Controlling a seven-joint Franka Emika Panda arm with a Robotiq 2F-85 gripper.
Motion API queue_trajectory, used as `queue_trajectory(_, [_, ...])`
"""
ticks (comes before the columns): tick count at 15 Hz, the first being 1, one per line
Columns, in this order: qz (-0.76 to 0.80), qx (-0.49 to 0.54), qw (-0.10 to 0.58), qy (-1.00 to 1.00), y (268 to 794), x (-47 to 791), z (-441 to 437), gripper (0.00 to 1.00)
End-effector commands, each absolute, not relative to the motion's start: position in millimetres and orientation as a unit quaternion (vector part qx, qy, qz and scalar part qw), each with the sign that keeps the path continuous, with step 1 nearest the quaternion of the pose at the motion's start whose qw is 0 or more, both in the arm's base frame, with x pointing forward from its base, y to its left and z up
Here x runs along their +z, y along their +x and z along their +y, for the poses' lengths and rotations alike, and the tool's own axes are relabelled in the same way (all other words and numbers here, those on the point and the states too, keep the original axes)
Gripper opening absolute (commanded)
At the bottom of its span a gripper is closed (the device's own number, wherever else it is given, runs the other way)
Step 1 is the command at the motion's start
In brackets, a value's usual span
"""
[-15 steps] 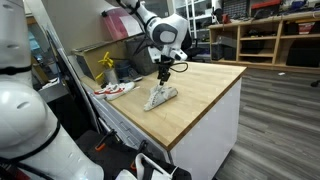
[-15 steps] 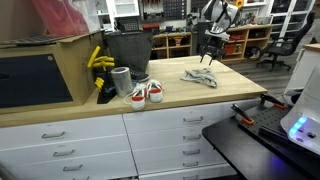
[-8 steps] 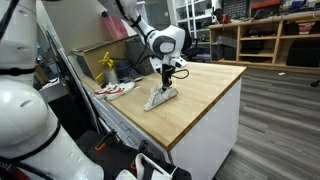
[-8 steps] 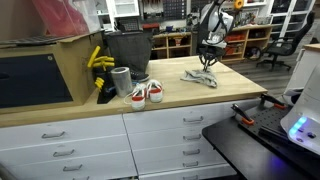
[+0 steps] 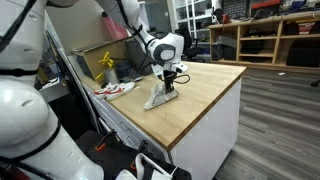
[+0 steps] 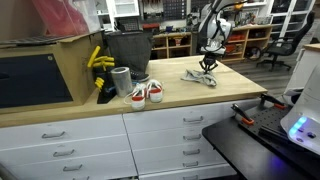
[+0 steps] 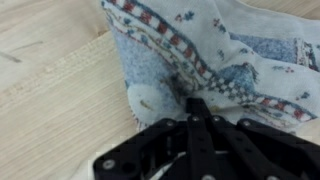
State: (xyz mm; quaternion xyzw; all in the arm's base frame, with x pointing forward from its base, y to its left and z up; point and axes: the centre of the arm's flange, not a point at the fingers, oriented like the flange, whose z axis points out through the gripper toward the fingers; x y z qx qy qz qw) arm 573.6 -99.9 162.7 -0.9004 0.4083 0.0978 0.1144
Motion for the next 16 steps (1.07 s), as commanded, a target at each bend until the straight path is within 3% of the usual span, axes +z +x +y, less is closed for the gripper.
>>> queue_trajectory(1, [0.417,0.094,0.099,-0.899,575.0,156.0,-99.8,0.00])
queue_trajectory(10, [0.427,0.093,0.136,-0.889,587.8,201.6,-77.8,0.00])
queue_trajectory(16, [0.441,0.082,0.211,-0.868,600.1,206.9,-45.4,0.00])
